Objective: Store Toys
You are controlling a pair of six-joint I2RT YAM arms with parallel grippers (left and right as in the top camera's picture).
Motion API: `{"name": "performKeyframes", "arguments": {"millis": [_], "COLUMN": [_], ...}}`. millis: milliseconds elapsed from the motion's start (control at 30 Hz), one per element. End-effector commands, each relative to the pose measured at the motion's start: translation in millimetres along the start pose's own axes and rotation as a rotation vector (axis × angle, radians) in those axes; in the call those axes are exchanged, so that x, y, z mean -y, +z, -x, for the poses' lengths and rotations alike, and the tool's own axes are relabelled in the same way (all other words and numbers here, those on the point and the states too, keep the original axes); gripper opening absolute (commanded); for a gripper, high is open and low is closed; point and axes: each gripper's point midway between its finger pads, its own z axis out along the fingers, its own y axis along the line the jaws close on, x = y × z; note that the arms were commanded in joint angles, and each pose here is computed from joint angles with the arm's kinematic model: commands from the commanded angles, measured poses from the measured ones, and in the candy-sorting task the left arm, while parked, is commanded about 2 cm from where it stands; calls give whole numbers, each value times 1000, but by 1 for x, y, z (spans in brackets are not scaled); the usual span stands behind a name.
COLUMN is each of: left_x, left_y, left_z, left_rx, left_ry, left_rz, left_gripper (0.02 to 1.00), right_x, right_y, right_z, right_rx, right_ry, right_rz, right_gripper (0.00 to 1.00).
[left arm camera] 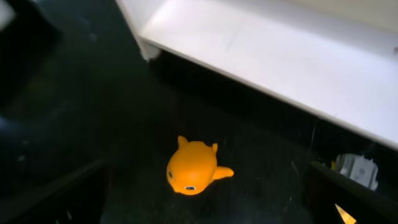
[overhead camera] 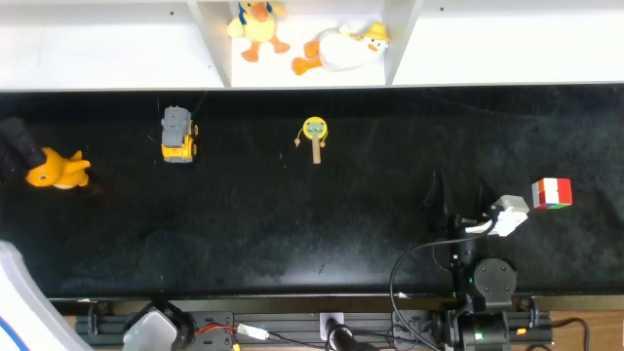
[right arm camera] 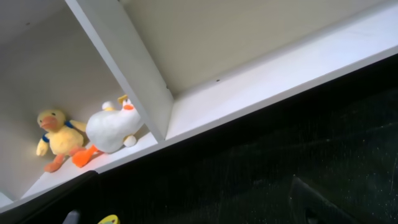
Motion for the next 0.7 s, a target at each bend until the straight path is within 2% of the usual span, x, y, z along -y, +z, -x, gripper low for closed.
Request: {"name": "performKeyframes", "arguments": {"millis": [33,233,400,533,700], "left_x": [6,-13,-22,-21,-27], "left_y": [27,56,64,67,81], "left_z": [-7,-38,-65,-79,-94], "left_rx": [-44,-161,-218,-217,-206], "left_ry": [113,137,154,179,204], "left_rz": [-140,-80,-91,-153,-141], "left_gripper": [996,996,998,998,996], "right_x": [1,1,1,1,1], "right_y": [0,0,0,0,0], "right_z": [-3,-3,-3,-3,-3], "right_rx": [1,1,1,1,1], "right_ry": [0,0,0,0,0], "right_rz": [2,3,3,2,2], "right_gripper": [996,996,993,996,996]}}
